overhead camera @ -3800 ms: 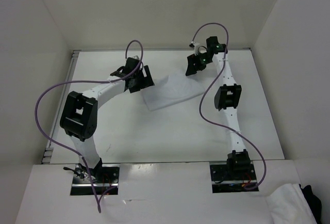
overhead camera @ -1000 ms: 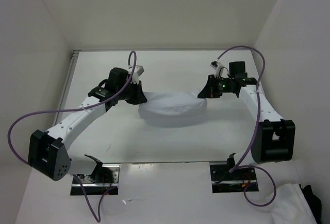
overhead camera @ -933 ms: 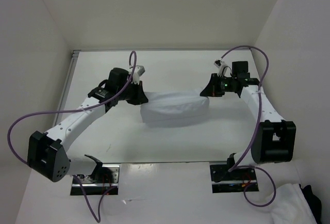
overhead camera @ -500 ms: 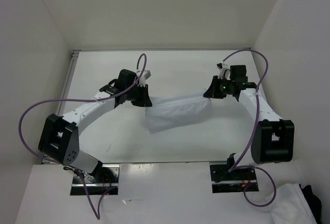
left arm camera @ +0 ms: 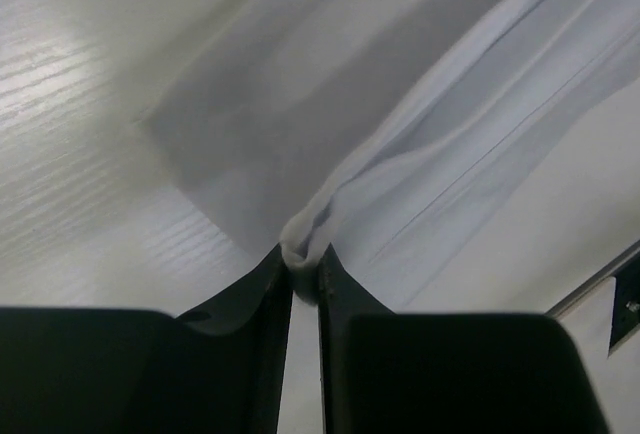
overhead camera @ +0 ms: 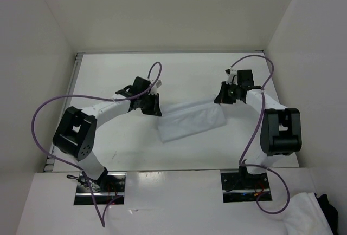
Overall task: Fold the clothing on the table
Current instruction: Fold the skirt
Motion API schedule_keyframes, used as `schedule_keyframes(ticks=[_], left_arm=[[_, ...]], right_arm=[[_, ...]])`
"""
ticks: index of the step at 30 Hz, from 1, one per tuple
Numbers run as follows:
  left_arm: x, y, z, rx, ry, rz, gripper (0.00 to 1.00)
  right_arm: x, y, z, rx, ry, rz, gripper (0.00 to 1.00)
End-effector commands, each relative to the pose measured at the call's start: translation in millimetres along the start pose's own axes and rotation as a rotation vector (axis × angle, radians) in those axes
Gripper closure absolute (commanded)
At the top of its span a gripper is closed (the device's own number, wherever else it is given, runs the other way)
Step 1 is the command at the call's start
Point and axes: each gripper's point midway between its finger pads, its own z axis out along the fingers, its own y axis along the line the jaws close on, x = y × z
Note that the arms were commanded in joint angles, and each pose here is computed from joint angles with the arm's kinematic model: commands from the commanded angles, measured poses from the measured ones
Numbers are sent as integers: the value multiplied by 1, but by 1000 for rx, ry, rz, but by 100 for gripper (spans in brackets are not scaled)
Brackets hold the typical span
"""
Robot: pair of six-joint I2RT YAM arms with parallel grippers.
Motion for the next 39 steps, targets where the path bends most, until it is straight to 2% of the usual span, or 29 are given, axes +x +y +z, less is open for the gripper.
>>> schedule_keyframes(ticks=[1,12,17,22,24,25,28,39], left_arm=[[4,15,9,-71,34,-22,79],[4,24,28,-108,51,-30,79],[-18,15,19,-99,-30,-37,79],[-55,-20,8,29,-129,-72,63],[-57,-32,10,89,-124,-137,47],[-59,-40,14,119,-128,-146,45],[-53,-43,27,134,-107,-204,40],[-43,-37,54,117,-61,-262,39]], right_arm=[[-44,-27,7,118,-116,-93,100],[-64,-35,24,116,-117,-137,100],[-66,-31,23,80,-125,-137,100],[-60,-28,29,45,-105,-131,100],[-57,-30,32,45,-97,-127,100],[-57,-28,32,33,-95,-127,100],[-61,-25,31,23,-103,-132,100],[-62,-23,30,15,-101,-141,100]])
